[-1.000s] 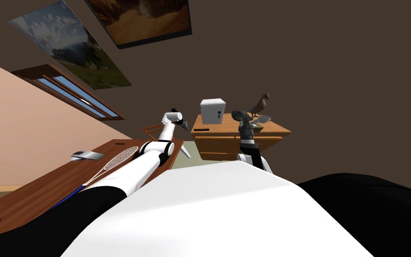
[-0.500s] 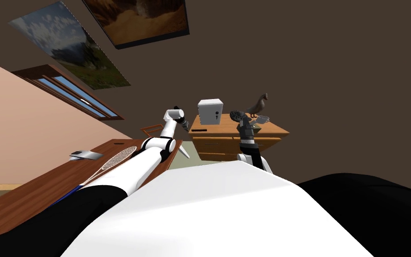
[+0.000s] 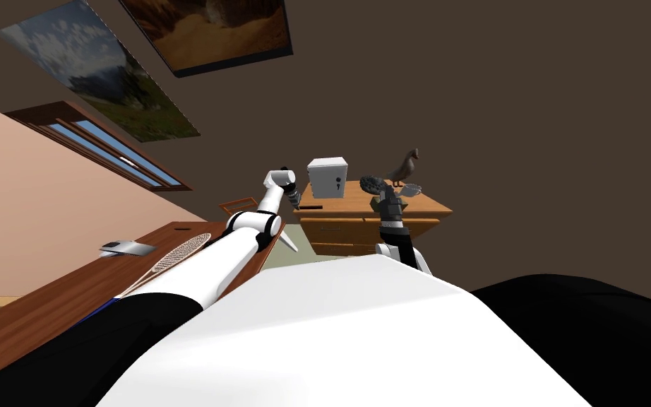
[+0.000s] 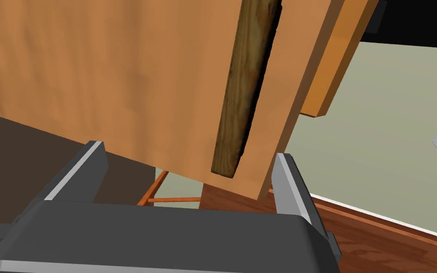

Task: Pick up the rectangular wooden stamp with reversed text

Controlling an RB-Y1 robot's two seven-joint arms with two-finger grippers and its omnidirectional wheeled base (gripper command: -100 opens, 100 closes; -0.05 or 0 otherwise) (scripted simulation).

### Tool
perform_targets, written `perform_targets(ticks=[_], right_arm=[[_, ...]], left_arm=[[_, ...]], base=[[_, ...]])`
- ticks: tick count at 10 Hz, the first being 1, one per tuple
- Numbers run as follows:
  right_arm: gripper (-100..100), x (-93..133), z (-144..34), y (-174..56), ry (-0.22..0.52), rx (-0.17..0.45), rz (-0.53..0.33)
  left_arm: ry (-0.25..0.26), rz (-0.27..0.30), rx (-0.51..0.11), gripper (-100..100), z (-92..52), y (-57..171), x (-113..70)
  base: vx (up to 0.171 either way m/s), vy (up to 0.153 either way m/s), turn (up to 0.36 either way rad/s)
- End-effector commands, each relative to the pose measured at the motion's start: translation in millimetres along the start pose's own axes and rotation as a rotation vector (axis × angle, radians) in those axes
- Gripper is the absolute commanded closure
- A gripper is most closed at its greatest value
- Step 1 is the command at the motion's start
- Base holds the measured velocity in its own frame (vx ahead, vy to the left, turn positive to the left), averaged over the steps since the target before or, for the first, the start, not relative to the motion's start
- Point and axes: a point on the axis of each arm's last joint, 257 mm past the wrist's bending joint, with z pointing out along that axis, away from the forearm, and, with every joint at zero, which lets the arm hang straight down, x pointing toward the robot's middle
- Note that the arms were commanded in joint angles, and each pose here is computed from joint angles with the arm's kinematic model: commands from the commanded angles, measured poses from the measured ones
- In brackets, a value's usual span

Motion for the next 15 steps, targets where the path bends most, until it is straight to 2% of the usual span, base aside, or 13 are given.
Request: perform_targets(ticks=[1,6,7,9,10,11,12,13,15], right_arm=[[0,0,0.0,0,0.0,0.0,0.0],[0,0,0.0,0,0.0,0.0,0.0],[0,0,0.0,0,0.0,0.0,0.0],[0,0,0.0,0,0.0,0.0,0.0],[0,0,0.0,0,0.0,0.0,0.0],[0,0,0.0,0,0.0,0.0,0.0],[0,0,0.0,0,0.0,0.0,0.0],[0,0,0.0,0,0.0,0.0,0.0],[0,0,0.0,0,0.0,0.0,0.0]], left_arm=[[-0.007,0.01,-0.044,-100,0.0,13,0.4],[-0.032,0.055,-0.195,-100,-1.6,46,11.5],[-0.032,0.055,-0.195,-100,-1.6,46,11.5],[-0.04,0.068,-0.243,-100,-3.0,57,13.9],[-0.038,0.065,-0.229,-100,-2.5,54,12.7],[-0.038,0.066,-0.233,0,-2.7,55,12.6],[-0.038,0.064,-0.233,-100,5.0,55,-3.7],[-0.038,0.064,-0.233,-100,7.5,55,-9.2],[-0.038,0.062,-0.233,-100,17.3,56,-31.5]], base=[[0.025,-0.074,-0.018],[0.023,-0.073,-0.028],[0.029,-0.046,-0.021],[0.022,-0.048,-0.022],[0.009,-0.019,-0.001],[0.0,0.0,0.0],[-0.002,-0.052,-0.017],[-0.011,-0.084,-0.002],[-0.019,-0.103,-0.008]])
